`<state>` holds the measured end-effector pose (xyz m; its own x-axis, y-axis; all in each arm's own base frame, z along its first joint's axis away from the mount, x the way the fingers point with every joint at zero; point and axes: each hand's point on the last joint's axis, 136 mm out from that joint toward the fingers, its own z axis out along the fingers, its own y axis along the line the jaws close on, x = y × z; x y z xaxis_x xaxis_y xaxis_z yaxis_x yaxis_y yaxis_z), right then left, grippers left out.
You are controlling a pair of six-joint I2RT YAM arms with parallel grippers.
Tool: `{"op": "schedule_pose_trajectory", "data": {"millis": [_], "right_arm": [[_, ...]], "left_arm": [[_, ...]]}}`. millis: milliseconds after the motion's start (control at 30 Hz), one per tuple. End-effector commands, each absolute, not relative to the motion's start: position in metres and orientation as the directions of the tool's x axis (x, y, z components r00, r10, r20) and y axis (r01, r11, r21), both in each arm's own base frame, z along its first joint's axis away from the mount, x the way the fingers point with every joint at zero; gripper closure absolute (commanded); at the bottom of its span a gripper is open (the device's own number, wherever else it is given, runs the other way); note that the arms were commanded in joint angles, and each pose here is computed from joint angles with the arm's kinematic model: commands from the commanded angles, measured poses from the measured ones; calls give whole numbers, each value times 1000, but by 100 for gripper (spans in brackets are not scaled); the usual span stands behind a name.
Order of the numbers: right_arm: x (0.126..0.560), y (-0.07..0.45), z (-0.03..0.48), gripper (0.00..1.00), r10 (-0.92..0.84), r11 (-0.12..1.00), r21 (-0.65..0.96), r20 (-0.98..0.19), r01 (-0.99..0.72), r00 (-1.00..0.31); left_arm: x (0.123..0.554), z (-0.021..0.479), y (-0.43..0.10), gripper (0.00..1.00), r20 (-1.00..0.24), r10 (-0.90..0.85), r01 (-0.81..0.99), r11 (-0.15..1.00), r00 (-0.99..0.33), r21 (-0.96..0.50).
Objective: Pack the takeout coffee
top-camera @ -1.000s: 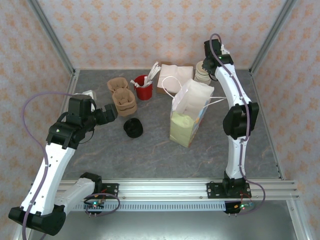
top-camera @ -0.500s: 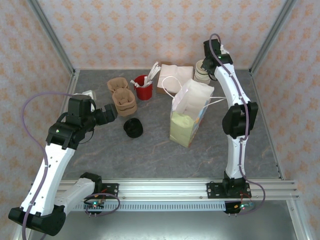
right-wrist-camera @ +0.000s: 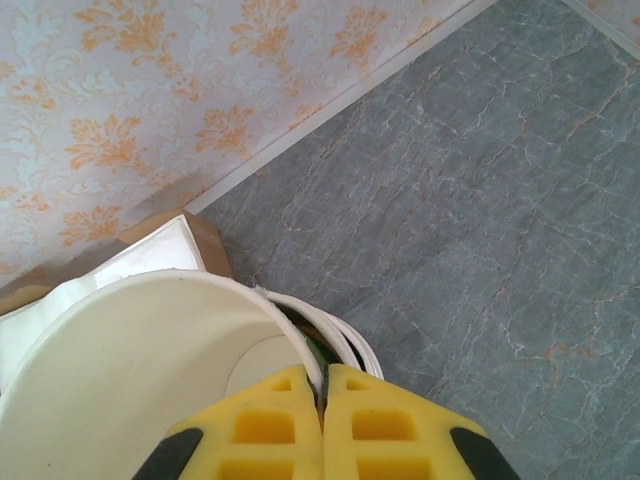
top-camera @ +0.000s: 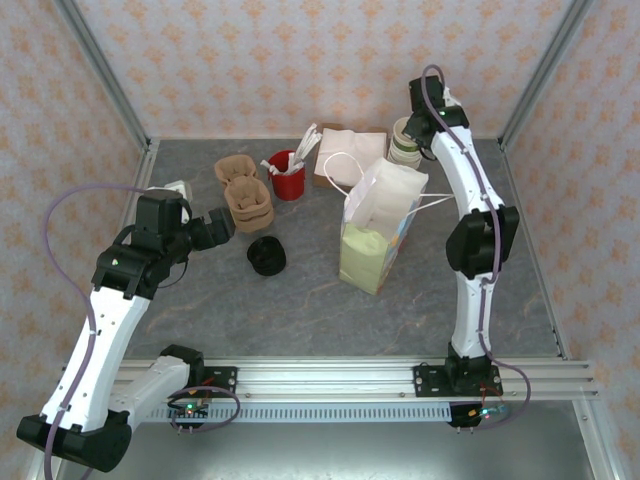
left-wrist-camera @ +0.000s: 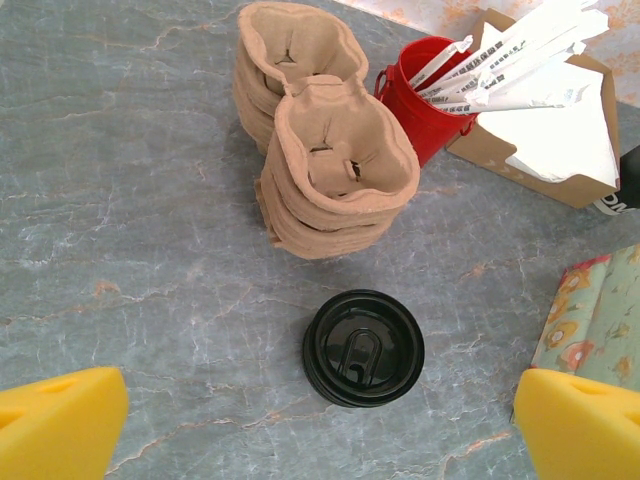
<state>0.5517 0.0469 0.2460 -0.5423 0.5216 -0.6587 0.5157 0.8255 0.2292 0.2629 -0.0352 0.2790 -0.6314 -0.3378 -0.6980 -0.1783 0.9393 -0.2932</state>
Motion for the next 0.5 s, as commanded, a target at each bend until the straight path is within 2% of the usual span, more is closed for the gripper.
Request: {"op": "schedule_pose_trajectory", "data": {"millis": [0, 467], "right_arm": [[529, 47, 306, 98, 545, 815, 311, -699, 489, -463], [488, 42, 335, 100, 588, 787, 387, -708, 481, -391]], "left_arm": [[254, 276, -36, 0, -688, -338, -177, 939, -642, -296], [241, 280, -37, 0, -699, -342, -156, 936, -629, -317]]}}
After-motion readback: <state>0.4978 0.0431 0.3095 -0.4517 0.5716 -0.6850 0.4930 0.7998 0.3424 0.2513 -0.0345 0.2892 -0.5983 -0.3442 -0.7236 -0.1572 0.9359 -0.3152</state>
